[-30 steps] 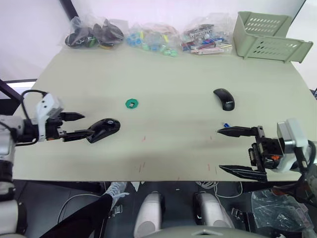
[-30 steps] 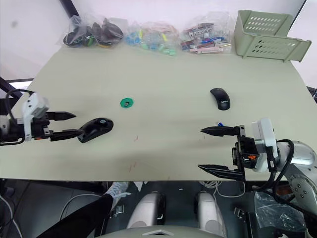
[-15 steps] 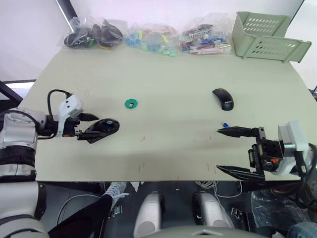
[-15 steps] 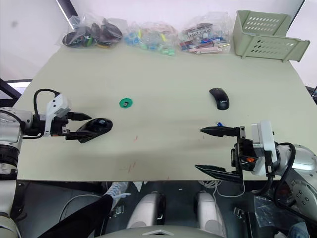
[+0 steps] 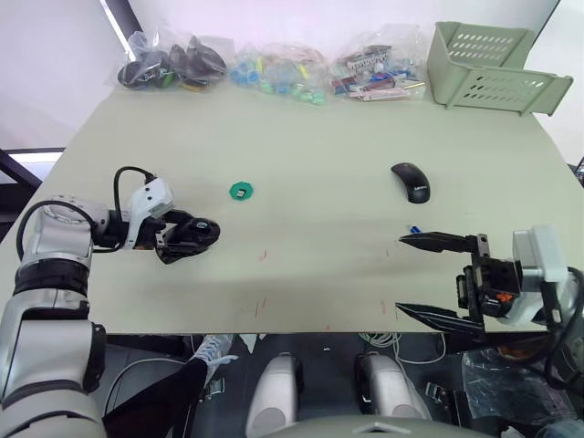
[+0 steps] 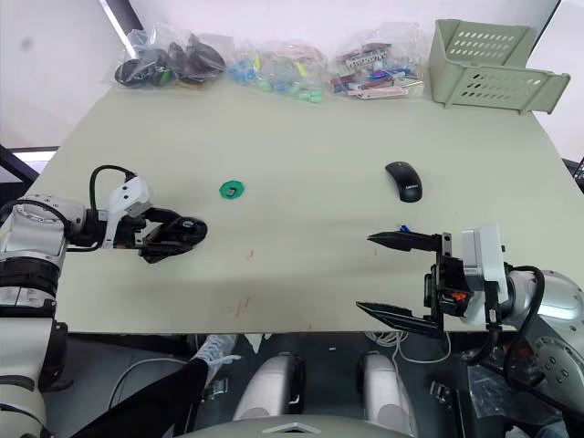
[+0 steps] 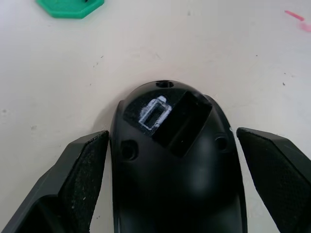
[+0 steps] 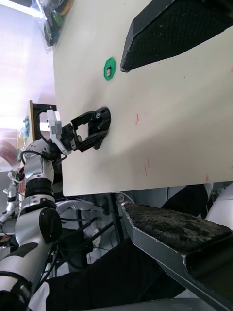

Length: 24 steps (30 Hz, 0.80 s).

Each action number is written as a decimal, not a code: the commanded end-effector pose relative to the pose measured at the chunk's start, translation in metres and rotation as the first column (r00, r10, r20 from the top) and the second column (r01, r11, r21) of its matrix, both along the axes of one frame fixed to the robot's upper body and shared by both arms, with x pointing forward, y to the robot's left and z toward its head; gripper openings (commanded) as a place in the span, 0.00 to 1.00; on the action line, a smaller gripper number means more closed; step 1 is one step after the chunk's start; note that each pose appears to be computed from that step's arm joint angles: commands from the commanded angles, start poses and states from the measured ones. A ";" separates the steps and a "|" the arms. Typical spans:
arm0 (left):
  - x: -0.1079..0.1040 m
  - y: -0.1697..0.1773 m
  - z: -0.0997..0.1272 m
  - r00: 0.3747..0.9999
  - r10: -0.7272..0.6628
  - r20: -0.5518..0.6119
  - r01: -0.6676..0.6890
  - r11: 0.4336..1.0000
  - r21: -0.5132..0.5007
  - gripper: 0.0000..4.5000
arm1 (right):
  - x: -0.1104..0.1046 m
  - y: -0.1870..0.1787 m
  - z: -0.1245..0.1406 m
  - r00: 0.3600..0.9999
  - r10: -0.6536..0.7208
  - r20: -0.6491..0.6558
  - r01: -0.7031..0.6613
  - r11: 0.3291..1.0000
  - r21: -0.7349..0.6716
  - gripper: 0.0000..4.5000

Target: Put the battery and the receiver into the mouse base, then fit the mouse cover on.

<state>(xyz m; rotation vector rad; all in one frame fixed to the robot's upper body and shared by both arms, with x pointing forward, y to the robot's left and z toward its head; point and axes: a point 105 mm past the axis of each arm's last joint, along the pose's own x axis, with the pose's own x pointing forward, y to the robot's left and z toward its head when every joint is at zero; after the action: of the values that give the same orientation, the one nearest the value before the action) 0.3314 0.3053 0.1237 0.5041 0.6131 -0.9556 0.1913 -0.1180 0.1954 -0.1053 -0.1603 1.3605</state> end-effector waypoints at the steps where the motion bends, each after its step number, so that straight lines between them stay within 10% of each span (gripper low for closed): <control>1: 0.003 -0.002 0.008 0.999 -0.023 0.025 0.023 1.000 0.000 0.91 | -0.005 0.002 0.007 0.999 0.004 0.044 -0.005 1.000 0.016 1.00; 6: 0.004 -0.004 0.004 0.999 -0.038 0.036 0.038 0.999 0.008 0.67 | -0.004 0.003 0.010 0.999 -0.009 0.041 0.007 0.999 0.042 1.00; 16: -0.010 -0.019 0.032 0.979 -0.155 0.133 0.164 0.985 -0.062 0.67 | 0.000 0.003 0.009 0.999 -0.008 0.048 0.007 1.000 0.030 1.00; 24: -0.056 -0.101 0.040 0.925 -0.369 0.088 0.376 0.924 -0.076 0.67 | 0.006 0.000 0.009 0.999 0.002 0.051 -0.003 1.000 0.014 1.00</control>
<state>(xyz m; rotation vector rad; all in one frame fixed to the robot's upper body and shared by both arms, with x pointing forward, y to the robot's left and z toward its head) 0.2820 0.2309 0.1488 0.5598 0.4681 -1.2810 0.2002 -0.1186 0.1977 -0.1010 -0.1781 1.3427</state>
